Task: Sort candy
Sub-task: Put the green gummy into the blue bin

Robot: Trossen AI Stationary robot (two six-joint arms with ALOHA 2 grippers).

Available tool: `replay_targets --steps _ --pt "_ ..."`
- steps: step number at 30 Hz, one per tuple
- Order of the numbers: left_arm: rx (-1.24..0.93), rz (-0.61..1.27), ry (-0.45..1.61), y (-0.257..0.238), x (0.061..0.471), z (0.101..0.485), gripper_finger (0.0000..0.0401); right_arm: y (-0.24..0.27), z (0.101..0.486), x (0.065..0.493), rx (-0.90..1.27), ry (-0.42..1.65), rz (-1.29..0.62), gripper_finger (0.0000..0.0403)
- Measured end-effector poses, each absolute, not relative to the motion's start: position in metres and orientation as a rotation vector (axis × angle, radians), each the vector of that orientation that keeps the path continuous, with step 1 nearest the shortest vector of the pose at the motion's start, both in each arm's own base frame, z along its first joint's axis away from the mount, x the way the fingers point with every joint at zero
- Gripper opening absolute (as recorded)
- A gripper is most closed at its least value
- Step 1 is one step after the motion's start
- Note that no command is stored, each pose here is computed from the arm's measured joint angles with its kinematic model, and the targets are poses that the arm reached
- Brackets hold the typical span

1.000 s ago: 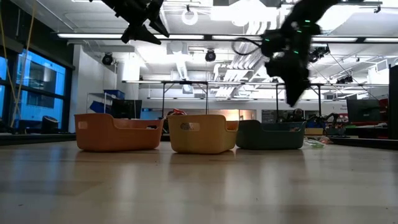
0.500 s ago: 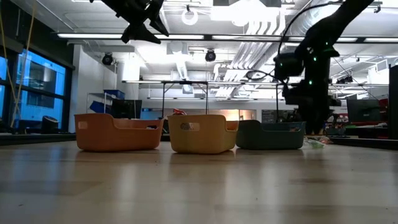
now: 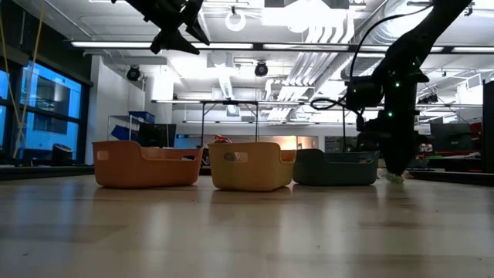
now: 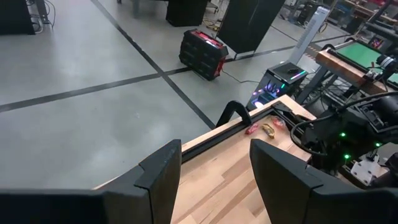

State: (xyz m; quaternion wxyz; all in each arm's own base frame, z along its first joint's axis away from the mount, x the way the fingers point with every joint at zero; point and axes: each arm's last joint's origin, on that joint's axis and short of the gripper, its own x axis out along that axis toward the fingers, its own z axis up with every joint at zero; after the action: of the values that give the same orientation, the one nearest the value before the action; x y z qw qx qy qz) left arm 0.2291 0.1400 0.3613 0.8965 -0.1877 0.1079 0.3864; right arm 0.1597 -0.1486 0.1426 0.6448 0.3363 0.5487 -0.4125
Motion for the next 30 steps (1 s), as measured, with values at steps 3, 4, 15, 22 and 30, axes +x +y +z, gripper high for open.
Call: replay_targets --steps 3,4,15,22,30 --pt "-0.377 0.798 0.227 0.140 0.229 0.361 0.0186 -0.150 0.148 0.161 0.742 1.253 -0.922 0.0014" --pt "-0.371 0.797 0.226 0.140 0.229 0.362 0.0186 -0.150 0.153 0.161 0.733 1.246 -0.915 0.0012" --pt "-0.273 0.801 0.147 0.132 0.211 0.383 0.0186 -0.132 0.257 0.176 0.678 0.877 -0.640 0.0001" --pt "-0.276 0.814 0.144 0.132 0.211 0.383 0.0186 -0.099 0.255 0.203 0.699 0.894 -0.451 0.0001" --pt "-0.299 0.813 0.135 0.132 0.211 0.383 0.0186 -0.091 0.246 0.224 0.606 0.894 -0.484 0.0067"
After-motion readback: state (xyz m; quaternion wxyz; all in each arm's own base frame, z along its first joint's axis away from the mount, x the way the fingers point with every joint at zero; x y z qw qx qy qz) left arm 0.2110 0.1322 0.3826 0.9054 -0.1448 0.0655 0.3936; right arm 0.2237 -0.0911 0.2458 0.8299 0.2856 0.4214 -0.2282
